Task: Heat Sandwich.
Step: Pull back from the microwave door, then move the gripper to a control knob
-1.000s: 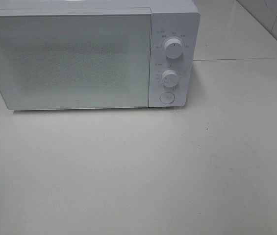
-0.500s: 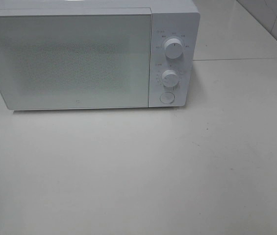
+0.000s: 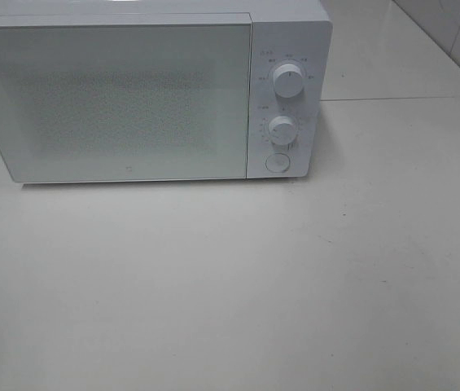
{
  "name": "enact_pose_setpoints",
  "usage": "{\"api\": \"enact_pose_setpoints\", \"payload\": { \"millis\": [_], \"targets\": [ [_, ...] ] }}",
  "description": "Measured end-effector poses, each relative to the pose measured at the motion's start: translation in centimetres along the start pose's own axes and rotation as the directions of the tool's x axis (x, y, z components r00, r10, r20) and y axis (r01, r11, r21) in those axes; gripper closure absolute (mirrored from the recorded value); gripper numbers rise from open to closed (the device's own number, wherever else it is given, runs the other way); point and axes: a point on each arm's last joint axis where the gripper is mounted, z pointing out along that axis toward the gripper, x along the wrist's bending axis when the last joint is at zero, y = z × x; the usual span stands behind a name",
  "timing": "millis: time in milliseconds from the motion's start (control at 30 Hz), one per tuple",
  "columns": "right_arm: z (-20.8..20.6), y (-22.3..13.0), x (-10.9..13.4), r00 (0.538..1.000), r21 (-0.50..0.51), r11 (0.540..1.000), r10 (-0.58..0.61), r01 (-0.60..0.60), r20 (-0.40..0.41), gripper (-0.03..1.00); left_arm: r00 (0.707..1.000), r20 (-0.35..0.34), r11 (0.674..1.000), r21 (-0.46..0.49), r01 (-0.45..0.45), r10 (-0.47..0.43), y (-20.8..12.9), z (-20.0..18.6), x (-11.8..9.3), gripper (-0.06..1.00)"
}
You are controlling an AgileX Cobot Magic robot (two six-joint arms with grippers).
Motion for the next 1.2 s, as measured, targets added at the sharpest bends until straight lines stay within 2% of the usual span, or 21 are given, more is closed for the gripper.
{"api": "enact_pose_setpoints", "payload": {
  "millis": [467,800,867,1100,1200],
  "targets": [
    [0.8,1.2,0.0,1.0,0.001,1.0,-0.003,0.003,0.002,0.43,1.0,0.0,1.0,0.0,0.0,0.0,0.0,0.0,0.0,0.17],
    [2.7,3.4,0.0,1.0,-0.152,0.988,-0.005,0.005,0.001,0.43,1.0,0.0,1.0,0.0,0.0,0.0,0.0,0.0,0.0,0.17],
    [3.5,4.0,0.0,1.0,-0.203,0.979,-0.023,0.025,0.011,0.43,1.0,0.0,1.0,0.0,0.0,0.0,0.0,0.0,0.0,0.17],
    [5.6,5.5,-0.2,0.993,-0.267,0.957,-0.104,0.115,0.052,0.43,1.0,0.0,1.0,0.0,0.0,0.0,0.0,0.0,0.0,0.17],
    [7.4,6.4,0.0,0.99,-0.334,0.932,-0.128,0.139,0.055,0.43,1.0,0.0,1.0,0.0,0.0,0.0,0.0,0.0,0.0,0.17]
  ]
}}
